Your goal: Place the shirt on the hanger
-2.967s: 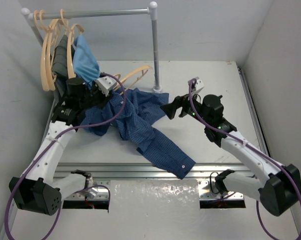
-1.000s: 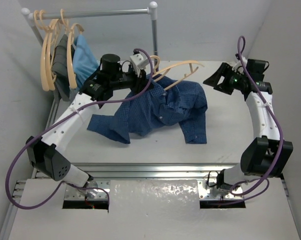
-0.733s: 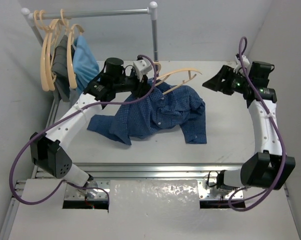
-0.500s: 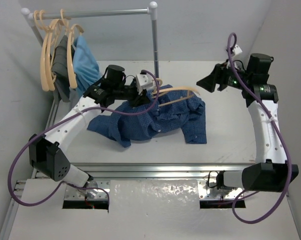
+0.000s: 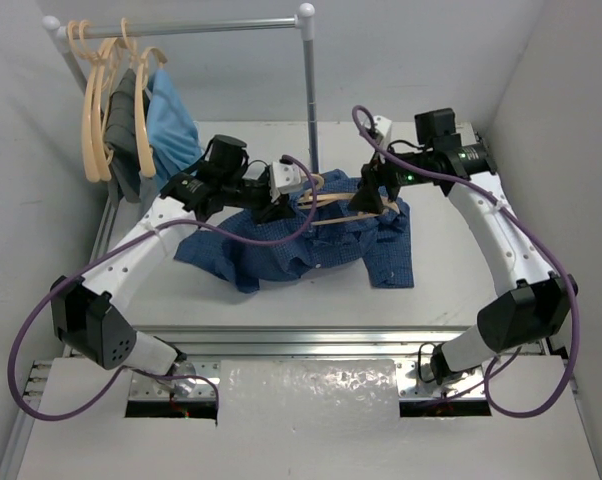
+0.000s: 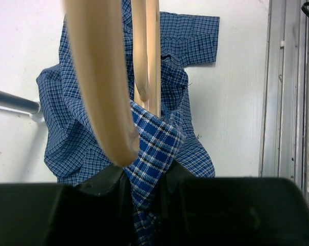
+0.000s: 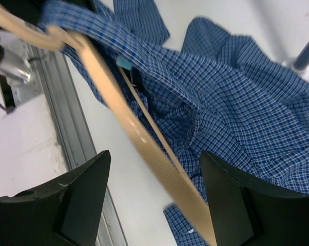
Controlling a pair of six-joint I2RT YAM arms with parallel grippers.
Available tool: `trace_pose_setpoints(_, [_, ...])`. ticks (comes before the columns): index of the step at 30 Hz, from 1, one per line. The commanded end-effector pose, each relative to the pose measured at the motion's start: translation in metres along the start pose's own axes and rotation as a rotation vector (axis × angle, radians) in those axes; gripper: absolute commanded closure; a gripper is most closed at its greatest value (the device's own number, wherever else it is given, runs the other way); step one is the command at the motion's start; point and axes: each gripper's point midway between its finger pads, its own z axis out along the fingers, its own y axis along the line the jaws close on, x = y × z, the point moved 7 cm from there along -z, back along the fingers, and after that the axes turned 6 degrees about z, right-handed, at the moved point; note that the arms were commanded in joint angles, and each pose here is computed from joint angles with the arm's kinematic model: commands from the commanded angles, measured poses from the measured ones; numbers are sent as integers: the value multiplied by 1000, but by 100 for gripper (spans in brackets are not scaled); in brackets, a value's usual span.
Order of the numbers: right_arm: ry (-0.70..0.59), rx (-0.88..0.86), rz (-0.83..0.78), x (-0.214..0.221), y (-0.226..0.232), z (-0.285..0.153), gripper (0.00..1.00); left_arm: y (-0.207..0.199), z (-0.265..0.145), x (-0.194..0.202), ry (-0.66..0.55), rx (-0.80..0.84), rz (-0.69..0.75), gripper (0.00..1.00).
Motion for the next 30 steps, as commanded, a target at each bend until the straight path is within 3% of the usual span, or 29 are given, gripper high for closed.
trace_pose_setpoints(1, [81, 36, -78, 10, -1, 7, 29, -8, -14, -21, -77, 24, 114, 100])
trace_pose_setpoints(5, [85, 52, -103, 19, -8, 21, 34, -17, -16, -22, -114, 67, 156, 100])
trace_pose_setpoints(8, [97, 20, -120, 24, -5, 29, 56, -18, -17, -22, -128, 60, 176, 100])
trace_pose_setpoints(9, [102, 6, -122, 25, -2, 33, 73, -17, -17, -23, -129, 54, 180, 100])
trace_pose_setpoints(12, [94, 2, -189, 28, 7, 46, 100, -18, -18, -29, -154, 57, 164, 100])
trace_pose_setpoints(17, [3, 31, -373, 13, 25, 52, 100, -21, -17, -38, -212, 97, 122, 96])
trace_pose_setpoints(22, [-91, 106, -531, -14, 25, 39, 100, -32, -21, -49, -276, 202, 127, 75])
trace_pose_setpoints(30, [-220, 47, -592, -45, 32, 42, 100, -30, -17, -55, -310, 236, 90, 74])
